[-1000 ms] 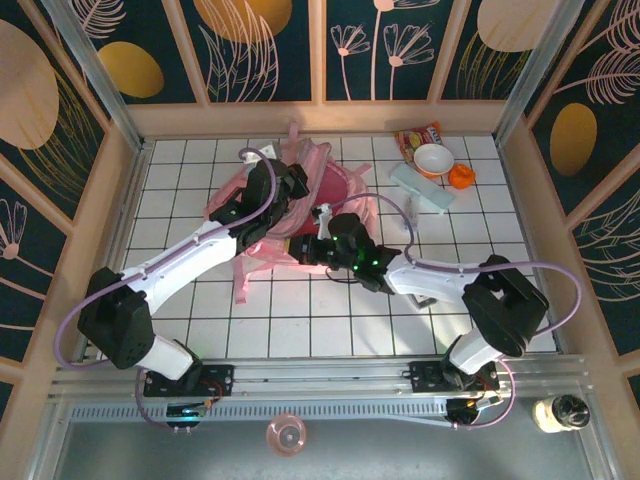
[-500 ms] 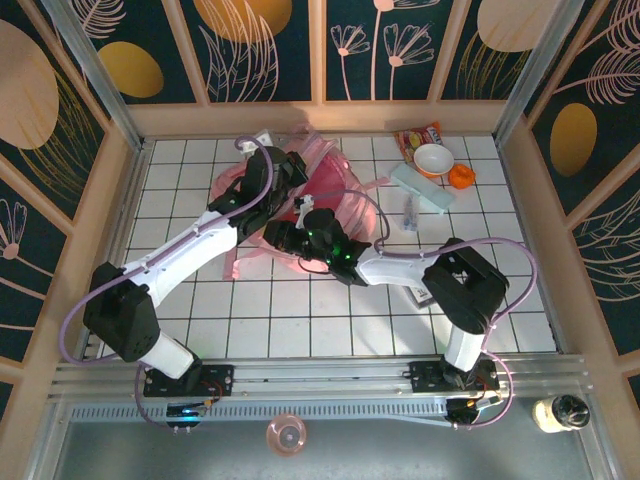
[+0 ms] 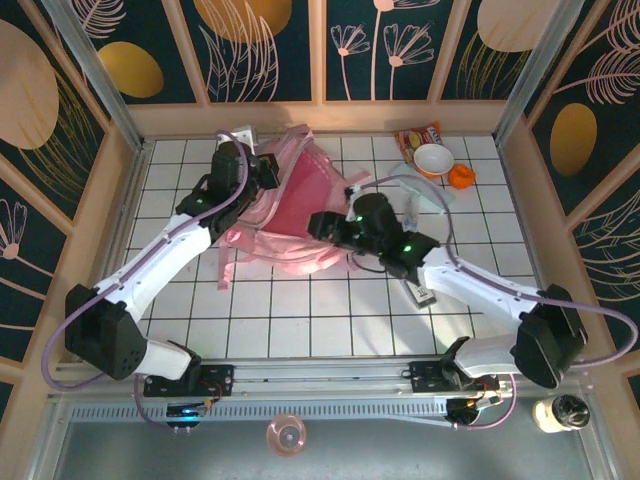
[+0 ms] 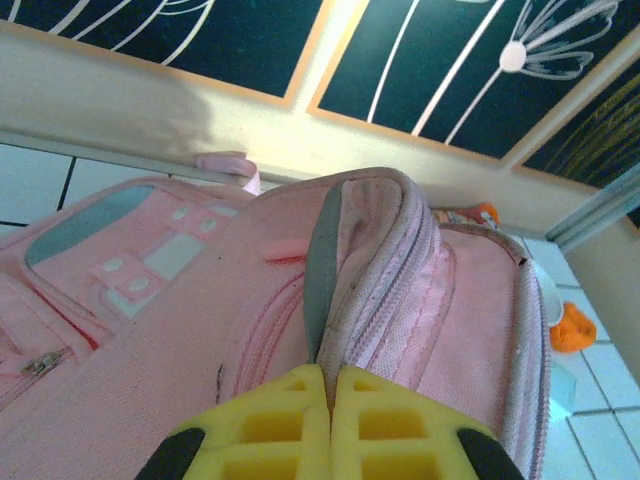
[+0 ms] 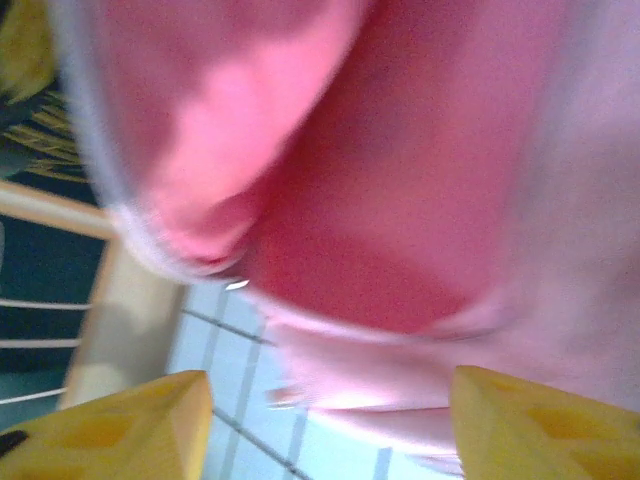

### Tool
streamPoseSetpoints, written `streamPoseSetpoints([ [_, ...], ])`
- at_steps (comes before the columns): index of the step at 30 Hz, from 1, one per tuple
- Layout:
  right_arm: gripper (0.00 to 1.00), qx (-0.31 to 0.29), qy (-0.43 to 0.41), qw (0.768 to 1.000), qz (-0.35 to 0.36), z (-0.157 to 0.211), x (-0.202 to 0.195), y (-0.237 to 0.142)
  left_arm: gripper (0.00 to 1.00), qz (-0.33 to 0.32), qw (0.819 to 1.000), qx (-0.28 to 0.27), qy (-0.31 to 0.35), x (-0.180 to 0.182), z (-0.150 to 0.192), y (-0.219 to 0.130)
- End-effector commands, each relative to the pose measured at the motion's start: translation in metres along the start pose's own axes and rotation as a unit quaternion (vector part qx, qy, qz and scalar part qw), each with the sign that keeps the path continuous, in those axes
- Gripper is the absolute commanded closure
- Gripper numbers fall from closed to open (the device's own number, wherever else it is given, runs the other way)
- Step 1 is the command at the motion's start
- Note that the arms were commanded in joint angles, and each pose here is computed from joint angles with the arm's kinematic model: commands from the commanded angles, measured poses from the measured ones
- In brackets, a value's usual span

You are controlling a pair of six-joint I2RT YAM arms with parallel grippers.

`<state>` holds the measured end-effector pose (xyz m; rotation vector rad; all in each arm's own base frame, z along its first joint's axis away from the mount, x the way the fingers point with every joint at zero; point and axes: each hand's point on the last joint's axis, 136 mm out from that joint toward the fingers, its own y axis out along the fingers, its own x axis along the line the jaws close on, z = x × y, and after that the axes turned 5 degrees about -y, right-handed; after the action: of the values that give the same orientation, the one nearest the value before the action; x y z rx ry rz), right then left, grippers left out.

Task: Pack books, pencil case, and school supplies into a backpack

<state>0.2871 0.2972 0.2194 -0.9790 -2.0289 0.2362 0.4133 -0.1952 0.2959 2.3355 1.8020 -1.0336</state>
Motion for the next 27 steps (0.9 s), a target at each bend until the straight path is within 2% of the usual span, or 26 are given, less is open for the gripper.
streamPoseSetpoints([
  [1, 0.29, 0.077, -0.069, 0.990, 0.098, 0.007, -0.072, -0.016, 1.00, 0.077, 0.995, -0.053, 0.042, -0.030, -0.040, -0.036],
  [5, 0.26, 0.111, -0.082, 0.972, 0.192, -0.017, -0.156, -0.025, 1.00, 0.097, 0.993, -0.031, 0.051, -0.035, -0.037, -0.046],
  [9, 0.25, 0.120, -0.083, 0.961, 0.236, -0.038, -0.224, -0.030, 1.00, 0.100, 0.993, -0.021, 0.057, -0.033, -0.032, -0.053],
  [11, 0.23, 0.126, -0.099, 0.952, 0.260, -0.051, -0.254, -0.032, 1.00, 0.104, 0.992, -0.017, 0.062, -0.032, -0.029, -0.055],
  [13, 0.16, 0.128, -0.122, 0.944, 0.278, -0.063, -0.278, -0.033, 1.00, 0.108, 0.992, -0.009, 0.067, -0.032, -0.025, -0.056],
  [19, 0.11, 0.151, -0.180, 0.931, 0.281, -0.080, -0.325, -0.023, 1.00, 0.102, 0.992, 0.000, 0.073, -0.027, -0.020, -0.062],
  [25, 0.10, 0.142, -0.186, 0.930, 0.282, -0.095, -0.356, -0.022, 1.00, 0.092, 0.993, 0.006, 0.068, -0.021, -0.016, -0.058],
  [27, 0.08, 0.144, -0.182, 0.936, 0.264, -0.096, -0.361, -0.018, 1.00, 0.090, 0.994, 0.007, 0.065, -0.020, -0.014, -0.056],
])
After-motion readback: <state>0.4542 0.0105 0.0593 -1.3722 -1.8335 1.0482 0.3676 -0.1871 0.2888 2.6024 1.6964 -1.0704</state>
